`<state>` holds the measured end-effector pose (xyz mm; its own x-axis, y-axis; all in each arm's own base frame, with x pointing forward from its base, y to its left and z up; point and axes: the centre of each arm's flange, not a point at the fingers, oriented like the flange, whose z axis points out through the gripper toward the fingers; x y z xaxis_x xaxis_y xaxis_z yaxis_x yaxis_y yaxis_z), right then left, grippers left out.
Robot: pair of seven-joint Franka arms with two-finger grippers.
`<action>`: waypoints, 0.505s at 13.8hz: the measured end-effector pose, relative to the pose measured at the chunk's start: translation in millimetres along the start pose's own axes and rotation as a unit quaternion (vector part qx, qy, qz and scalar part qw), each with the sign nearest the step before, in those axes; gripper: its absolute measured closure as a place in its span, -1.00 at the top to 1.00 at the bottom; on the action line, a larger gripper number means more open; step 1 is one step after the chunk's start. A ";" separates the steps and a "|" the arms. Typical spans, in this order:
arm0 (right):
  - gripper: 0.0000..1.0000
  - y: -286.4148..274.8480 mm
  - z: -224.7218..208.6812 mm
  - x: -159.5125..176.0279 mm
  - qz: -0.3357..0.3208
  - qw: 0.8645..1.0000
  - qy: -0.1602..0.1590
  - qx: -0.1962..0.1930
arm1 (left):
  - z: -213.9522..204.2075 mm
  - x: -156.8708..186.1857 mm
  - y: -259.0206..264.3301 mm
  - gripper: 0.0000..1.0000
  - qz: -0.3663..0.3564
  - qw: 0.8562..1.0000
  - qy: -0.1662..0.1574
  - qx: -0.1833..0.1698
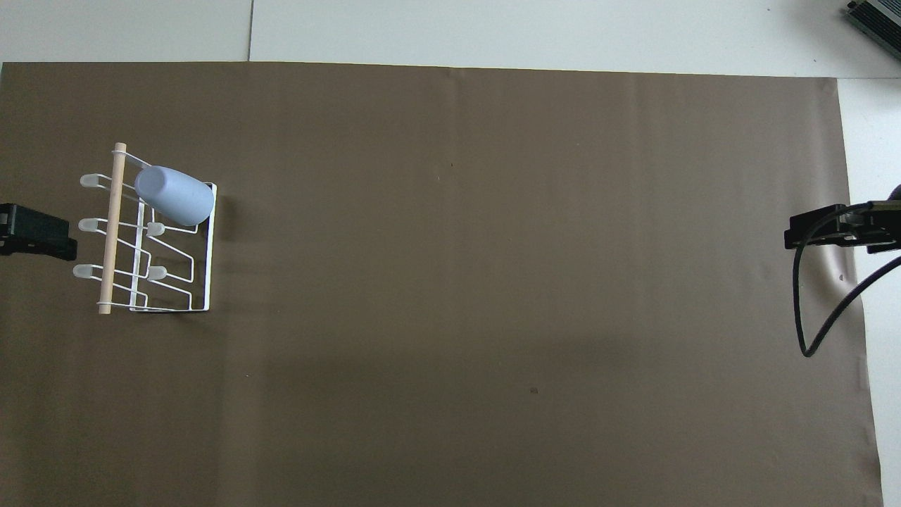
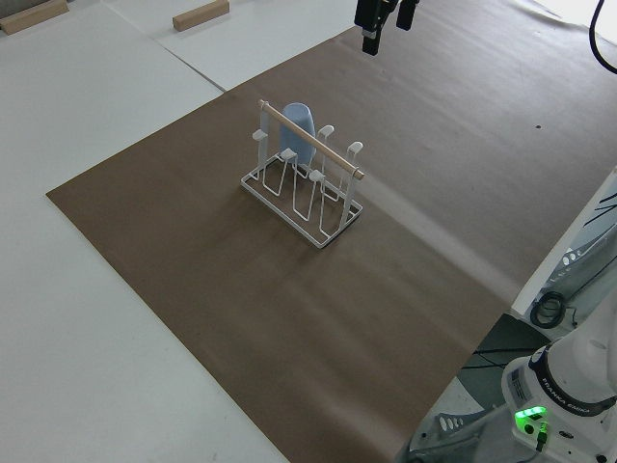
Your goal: Hang cup on cup holder
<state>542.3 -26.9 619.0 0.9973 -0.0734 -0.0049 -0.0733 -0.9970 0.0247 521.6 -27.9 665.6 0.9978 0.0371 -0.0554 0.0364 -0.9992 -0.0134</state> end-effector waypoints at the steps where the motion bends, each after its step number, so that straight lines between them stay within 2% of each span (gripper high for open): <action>1: 1.00 0.0 0.0 0.0 0.000 1.000 0.000 0.000 | -5.3 -4.4 0.2 1.00 -0.002 1.000 0.004 0.000; 7: 1.00 0.5 0.1 0.0 0.000 1.000 0.000 0.000 | -12.1 -12.4 1.3 1.00 -0.004 1.000 0.009 0.002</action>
<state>542.3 -27.3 618.9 0.9972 -0.0743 -0.0051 -0.0741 -0.9969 0.0247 510.0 -29.8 678.4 0.9983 0.0449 -0.0379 0.0443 -0.9989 -0.0172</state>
